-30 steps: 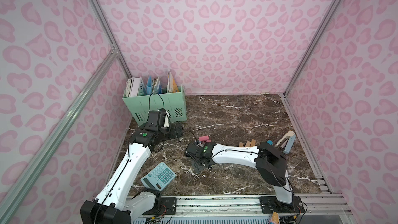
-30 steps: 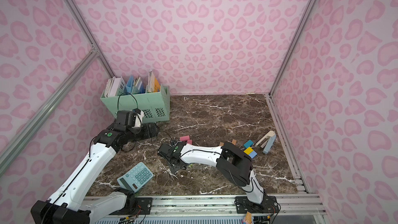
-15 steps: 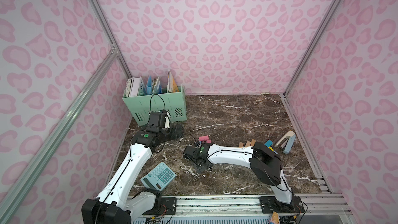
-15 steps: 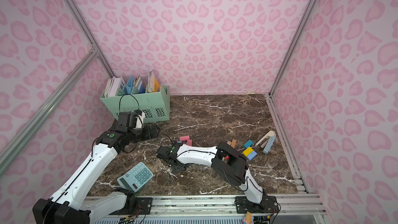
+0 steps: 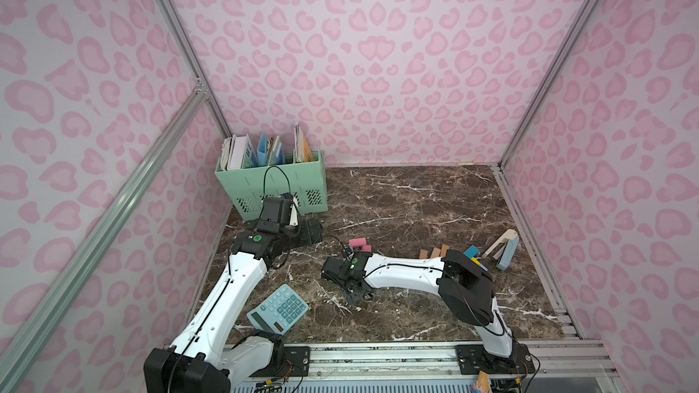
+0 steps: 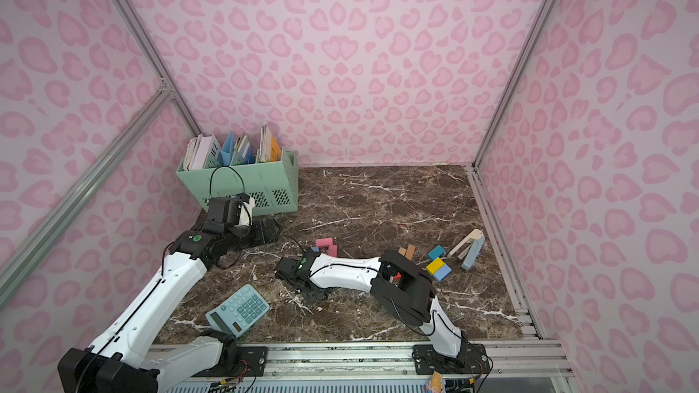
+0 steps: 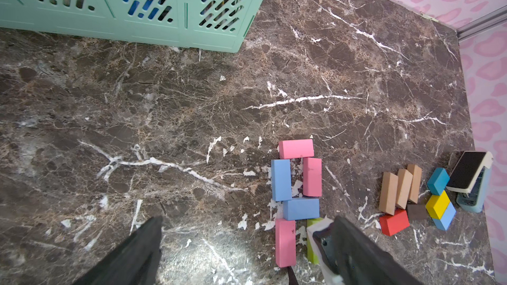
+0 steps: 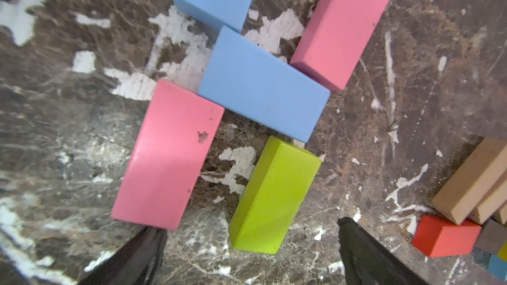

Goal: Assemble the number 8 with building blocks
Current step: Adjust the building block at the center of the board.

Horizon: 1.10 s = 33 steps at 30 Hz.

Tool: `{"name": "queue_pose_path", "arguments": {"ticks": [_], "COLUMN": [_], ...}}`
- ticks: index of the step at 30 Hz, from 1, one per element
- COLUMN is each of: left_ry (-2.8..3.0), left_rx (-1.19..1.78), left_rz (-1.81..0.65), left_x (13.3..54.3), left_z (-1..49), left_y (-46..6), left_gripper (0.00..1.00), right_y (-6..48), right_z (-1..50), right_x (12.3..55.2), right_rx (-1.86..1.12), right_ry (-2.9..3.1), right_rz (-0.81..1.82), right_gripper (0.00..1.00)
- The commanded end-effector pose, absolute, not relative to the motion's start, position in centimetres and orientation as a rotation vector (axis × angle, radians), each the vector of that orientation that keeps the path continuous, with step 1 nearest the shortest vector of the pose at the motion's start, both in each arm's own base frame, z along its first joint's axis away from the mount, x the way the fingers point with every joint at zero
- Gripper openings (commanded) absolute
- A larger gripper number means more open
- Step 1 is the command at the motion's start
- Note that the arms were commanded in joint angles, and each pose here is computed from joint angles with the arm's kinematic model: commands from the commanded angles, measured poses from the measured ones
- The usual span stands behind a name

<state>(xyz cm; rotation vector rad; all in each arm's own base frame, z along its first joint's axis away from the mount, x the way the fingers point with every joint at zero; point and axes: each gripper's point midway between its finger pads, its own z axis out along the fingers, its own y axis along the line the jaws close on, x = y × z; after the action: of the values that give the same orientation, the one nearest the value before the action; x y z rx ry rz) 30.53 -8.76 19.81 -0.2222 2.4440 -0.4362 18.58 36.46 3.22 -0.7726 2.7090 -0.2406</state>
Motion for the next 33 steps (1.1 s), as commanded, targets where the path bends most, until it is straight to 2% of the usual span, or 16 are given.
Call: {"name": "queue_pose_path", "arguments": {"ticks": [1,7,12,22,33], "left_ry": [2.430,2.430,2.428,2.428,2.429], "left_rx": [-0.216,-0.215,-0.220,-0.217,-0.216], "left_rz": [-0.433,-0.433,-0.428,-0.431,-0.426], "left_x": [30.7,30.6,30.5,30.4,30.3], "left_z": [20.0,19.9,19.8,19.8,19.7], "left_y": [-8.7,-8.7,-8.6,-8.6,-8.5], "left_gripper": [0.99,0.98,0.98,0.99,0.99], "right_y": [36.5,39.6,39.5,37.7,37.8], "right_z": [3.9,8.9,12.4,9.7,8.3], "right_x": [18.8,18.6,19.2,20.1,21.2], "right_rx": [-0.764,-0.796,-0.677,-0.564,-0.490], "right_ry": [2.679,2.554,2.531,2.619,2.660], "right_rz": [-0.246,0.002,0.259,0.654,0.768], "right_gripper": [0.99,0.99,1.00,0.99,0.97]}}
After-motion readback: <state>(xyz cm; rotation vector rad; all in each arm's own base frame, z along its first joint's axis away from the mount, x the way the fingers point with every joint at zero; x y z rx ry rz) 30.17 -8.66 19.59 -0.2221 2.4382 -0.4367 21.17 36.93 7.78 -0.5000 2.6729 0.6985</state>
